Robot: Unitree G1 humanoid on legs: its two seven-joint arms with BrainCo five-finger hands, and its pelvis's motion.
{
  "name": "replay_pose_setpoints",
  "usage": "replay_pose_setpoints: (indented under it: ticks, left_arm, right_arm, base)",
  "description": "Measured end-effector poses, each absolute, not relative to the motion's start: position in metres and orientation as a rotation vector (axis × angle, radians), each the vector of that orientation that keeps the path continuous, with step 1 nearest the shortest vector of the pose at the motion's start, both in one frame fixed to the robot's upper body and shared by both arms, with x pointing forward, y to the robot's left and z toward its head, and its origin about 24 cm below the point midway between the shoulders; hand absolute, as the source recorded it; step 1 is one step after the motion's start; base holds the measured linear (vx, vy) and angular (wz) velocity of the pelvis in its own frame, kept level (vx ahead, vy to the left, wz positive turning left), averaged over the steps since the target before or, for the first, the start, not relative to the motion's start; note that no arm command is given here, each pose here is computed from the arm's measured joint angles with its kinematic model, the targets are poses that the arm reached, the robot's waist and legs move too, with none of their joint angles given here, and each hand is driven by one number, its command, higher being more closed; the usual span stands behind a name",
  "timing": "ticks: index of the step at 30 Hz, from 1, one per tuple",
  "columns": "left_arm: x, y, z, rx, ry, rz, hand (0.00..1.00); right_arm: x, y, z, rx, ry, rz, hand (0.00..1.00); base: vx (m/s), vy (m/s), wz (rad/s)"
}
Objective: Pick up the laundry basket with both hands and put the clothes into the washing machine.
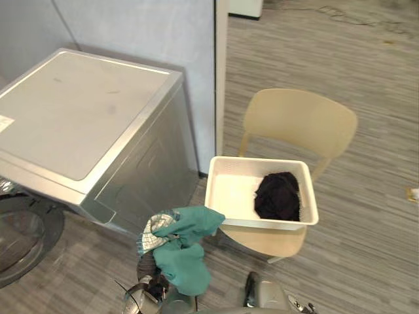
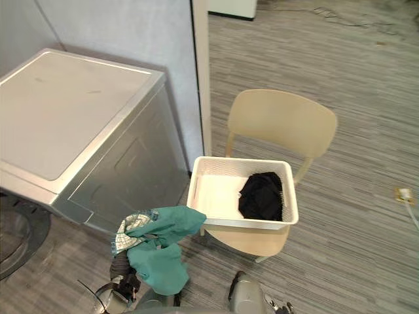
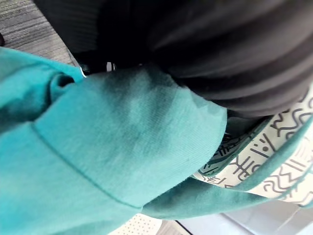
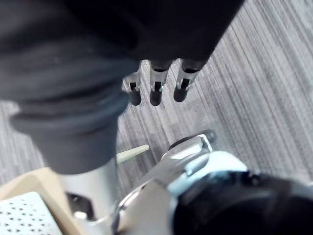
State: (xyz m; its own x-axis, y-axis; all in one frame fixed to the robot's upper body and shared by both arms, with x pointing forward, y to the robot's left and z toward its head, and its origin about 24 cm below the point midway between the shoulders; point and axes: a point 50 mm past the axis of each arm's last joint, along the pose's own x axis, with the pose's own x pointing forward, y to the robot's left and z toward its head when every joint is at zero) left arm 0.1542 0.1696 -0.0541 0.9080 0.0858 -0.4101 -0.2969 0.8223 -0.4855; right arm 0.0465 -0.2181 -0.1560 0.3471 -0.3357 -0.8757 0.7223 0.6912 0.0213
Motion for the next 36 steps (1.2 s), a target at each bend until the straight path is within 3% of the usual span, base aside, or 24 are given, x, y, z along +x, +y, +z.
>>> replay_pose_setpoints:
  ticks: [8, 12, 16, 21, 25, 30, 36]
  left_arm:
    - [0.184, 0.129, -0.038, -0.628, 0.331, 0.042, 1.0]
    - [0.184, 0.16, -0.038, -0.532, 0.316, 0.1, 1.0]
    - [0.181, 0.187, -0.038, -0.484, 0.301, 0.204, 1.0]
    - [0.175, 0.193, -0.049, -0.471, 0.331, 0.256, 1.0]
    - [0.169, 0.179, -0.063, -0.48, 0.419, 0.234, 1.0]
    - [0.181, 0.122, -0.057, -0.544, 0.435, 0.039, 1.0]
    - [0.18, 0.109, -0.047, -0.565, 0.4, -0.035, 1.0]
  right_arm:
    - [0.046, -0.223, -0.159, 0.501, 1.016, -0.856, 0.0]
    - [0.053, -0.197, -0.164, 0.647, 1.029, -0.879, 0.0]
    - [0.062, -0.193, -0.164, 0.637, 1.039, -0.84, 0.0]
    - [0.065, -0.194, -0.164, 0.692, 1.009, -0.888, 0.0]
    - [0.081, -0.194, -0.16, 0.757, 0.937, -0.89, 0.0]
    - [0.067, -0.204, -0.16, 0.756, 0.914, -0.959, 0.0]
    - [0.066, -0.213, -0.16, 0.734, 0.92, -0.967, 0.0]
  base:
    - [-0.09, 0.173, 0.64]
    - [-0.08, 0.424, 0.21]
    - [-0.1, 0.275, 0.2]
    - [0.02, 0.015, 0.91]
    - [0.1, -0.178, 0.35]
    - [0.12, -0.08, 0.68]
    - [0.05, -0.074, 0.32]
